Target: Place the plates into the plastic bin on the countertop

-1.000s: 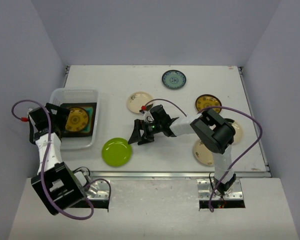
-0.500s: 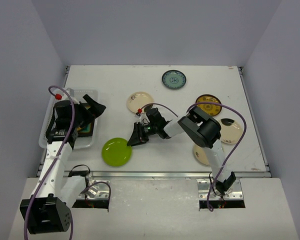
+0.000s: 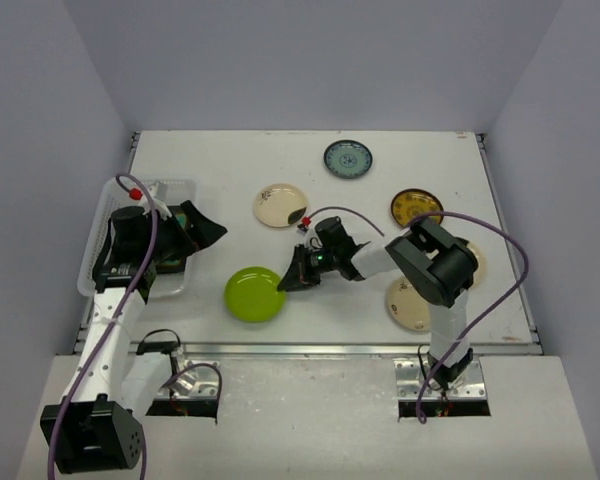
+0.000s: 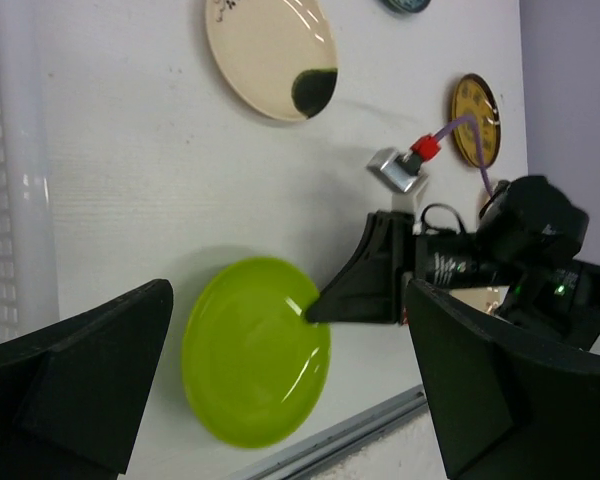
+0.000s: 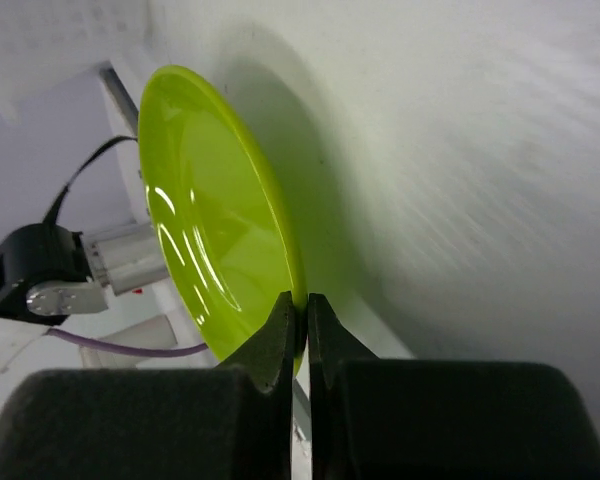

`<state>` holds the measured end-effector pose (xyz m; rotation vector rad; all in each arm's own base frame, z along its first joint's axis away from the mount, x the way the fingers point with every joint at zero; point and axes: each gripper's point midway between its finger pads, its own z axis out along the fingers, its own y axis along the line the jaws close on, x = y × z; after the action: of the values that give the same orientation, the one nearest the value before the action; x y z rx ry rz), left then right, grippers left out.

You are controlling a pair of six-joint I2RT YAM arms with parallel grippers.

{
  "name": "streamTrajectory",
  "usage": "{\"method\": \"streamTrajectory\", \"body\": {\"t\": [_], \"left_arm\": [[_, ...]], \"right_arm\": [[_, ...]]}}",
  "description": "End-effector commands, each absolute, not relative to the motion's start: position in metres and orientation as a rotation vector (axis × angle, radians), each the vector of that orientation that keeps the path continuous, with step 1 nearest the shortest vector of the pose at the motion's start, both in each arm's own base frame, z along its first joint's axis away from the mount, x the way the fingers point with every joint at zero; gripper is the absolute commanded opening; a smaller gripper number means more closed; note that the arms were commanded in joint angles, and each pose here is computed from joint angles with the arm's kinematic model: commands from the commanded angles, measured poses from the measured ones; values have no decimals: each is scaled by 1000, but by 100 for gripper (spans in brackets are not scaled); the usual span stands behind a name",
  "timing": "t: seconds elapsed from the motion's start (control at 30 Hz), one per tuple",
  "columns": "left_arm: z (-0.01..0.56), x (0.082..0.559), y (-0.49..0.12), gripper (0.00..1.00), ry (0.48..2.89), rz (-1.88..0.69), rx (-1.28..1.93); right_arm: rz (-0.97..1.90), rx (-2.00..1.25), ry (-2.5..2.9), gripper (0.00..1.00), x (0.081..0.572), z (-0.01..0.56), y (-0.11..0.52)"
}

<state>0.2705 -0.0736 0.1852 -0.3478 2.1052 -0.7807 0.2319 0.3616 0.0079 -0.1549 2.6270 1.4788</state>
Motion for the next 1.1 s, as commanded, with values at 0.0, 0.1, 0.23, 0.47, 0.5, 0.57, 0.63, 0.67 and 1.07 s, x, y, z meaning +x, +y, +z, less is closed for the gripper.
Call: {"method": "streamTrajectory", "body": {"t": [0.0,0.1,0.23,0.47,0.5,0.57,0.63,0.67,1.07], "left_arm": [[184,262,-93,100,2124,-900,-217],[183,260,-102,100,2129,-979,-185],[176,258,-111,95,2139,-1047,-168],[180,254,-125,50,2127,-1134,-101],[180,254,-125,45,2126,-1135,-100],[179,255,-126,43,2131,-1139,-103],[178,257,-127,32,2134,-1153,-101],[179,258,-128,25,2130,-1162,-97],[213,297,-114,0,2031,-1049,-236]], "right_arm": [[1490,-137,2406,0,279,67,327],[1534,-194,2340,0,281,95,323],[1602,-252,2251,0,282,131,326],[1688,-286,2162,0,284,167,335],[1700,-293,2153,0,283,171,336],[1720,-312,2140,0,280,176,339],[1731,-329,2134,0,276,180,341],[1734,-331,2131,0,276,181,341],[1748,-326,2105,20,278,187,336]]}}
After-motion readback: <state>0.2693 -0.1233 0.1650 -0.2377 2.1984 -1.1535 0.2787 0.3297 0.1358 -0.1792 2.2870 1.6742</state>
